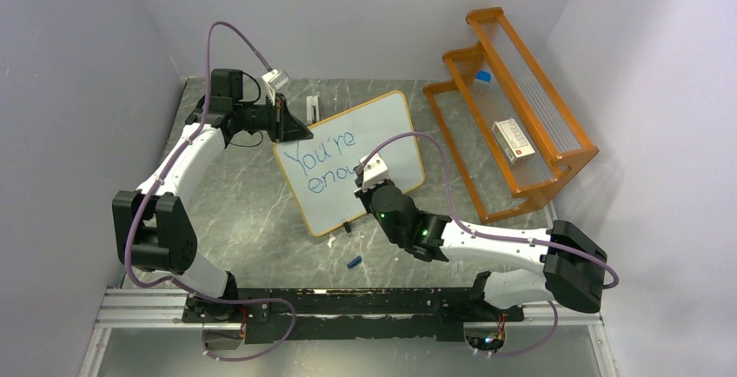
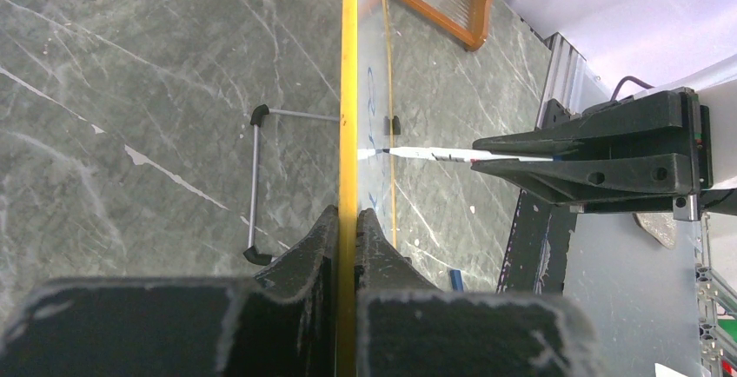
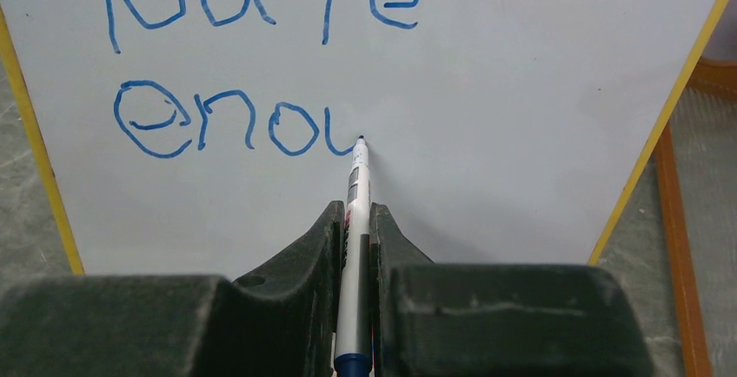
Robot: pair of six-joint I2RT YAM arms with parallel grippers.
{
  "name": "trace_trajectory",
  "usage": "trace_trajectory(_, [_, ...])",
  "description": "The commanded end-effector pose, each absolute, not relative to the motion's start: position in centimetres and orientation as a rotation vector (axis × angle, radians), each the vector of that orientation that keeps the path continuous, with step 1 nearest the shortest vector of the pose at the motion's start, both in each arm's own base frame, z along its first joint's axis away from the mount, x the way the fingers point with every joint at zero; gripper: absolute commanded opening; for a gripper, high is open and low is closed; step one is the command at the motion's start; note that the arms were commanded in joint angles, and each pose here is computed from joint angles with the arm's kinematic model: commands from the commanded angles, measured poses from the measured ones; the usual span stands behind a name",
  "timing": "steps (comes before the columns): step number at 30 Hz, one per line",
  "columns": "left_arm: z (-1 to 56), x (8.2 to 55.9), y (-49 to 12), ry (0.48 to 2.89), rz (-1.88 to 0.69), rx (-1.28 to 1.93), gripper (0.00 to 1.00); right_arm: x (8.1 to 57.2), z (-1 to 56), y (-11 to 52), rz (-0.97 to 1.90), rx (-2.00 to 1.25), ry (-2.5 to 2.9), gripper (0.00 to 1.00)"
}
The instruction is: Write a sentence on the whiteboard
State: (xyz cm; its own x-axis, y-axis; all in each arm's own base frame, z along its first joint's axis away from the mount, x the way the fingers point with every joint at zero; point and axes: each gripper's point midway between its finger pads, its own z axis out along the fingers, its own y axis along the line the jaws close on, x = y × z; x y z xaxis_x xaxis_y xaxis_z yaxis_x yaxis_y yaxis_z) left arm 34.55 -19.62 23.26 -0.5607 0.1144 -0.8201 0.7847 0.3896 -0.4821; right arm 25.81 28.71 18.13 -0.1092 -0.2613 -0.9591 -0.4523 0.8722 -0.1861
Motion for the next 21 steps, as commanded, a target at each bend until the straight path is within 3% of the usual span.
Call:
trace_trajectory(1, [21.4,35.4,-19.0,1.975,-1.124,0.78,0.05,26.6,19.8,28.6,0.178,-0.498,1.66,0.0])
trace_trajectory(21, [21.4,35.4,-19.0,1.975,-1.124,0.781,0.05,27.2,20.8,29.5,0.209,-0.489,1.632,0.0])
